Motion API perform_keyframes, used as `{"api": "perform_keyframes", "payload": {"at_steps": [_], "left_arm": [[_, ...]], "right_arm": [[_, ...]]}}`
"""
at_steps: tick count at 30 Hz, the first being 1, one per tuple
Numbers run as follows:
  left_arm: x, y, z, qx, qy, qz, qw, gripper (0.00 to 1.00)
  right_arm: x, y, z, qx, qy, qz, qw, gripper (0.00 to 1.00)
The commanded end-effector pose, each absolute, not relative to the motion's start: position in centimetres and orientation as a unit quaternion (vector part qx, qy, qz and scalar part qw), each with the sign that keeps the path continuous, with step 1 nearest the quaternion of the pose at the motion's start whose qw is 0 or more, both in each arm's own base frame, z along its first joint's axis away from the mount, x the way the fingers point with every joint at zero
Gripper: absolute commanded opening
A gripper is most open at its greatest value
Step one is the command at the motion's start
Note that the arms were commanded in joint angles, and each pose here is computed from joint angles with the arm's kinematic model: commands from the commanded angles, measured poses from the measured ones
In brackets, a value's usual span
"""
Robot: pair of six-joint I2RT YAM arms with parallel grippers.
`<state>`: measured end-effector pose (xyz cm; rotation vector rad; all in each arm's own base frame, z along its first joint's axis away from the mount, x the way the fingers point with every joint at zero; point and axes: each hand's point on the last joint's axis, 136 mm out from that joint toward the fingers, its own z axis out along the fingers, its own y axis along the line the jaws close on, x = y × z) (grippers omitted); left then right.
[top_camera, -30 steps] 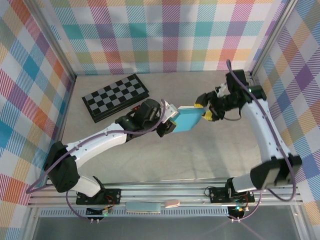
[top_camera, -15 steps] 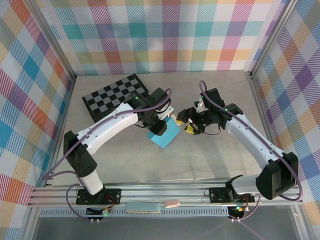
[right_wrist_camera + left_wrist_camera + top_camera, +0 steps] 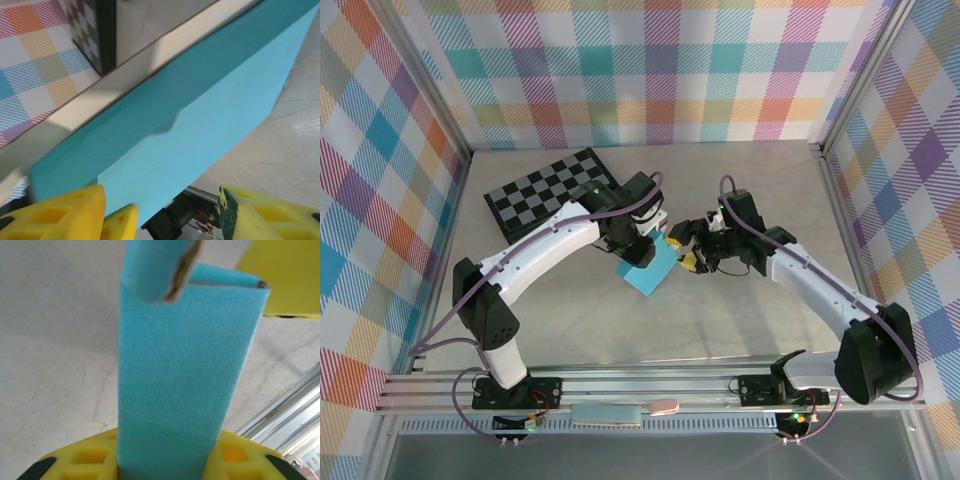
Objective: Fold the paper box
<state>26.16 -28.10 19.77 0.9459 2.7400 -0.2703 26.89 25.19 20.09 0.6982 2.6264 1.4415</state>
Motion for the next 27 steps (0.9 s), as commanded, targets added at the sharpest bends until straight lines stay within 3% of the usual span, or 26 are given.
{"api": "perform_keyframes", "payload": {"at_steps": [1, 27], "left_arm": [[25.0, -26.8, 16.9, 0.318, 0.945, -0.067, 0.038, 0.24], [25.7, -28.6, 17.5, 0.331, 0.937, -0.107, 0.039, 0.25]], "right_arm": [[27.3, 25.1, 23.6, 0.227, 0.82, 0.52, 0.074, 0.63], [29.6, 28.1, 22.7, 0.193, 0.824, 0.531, 0.048, 0.62]]}}
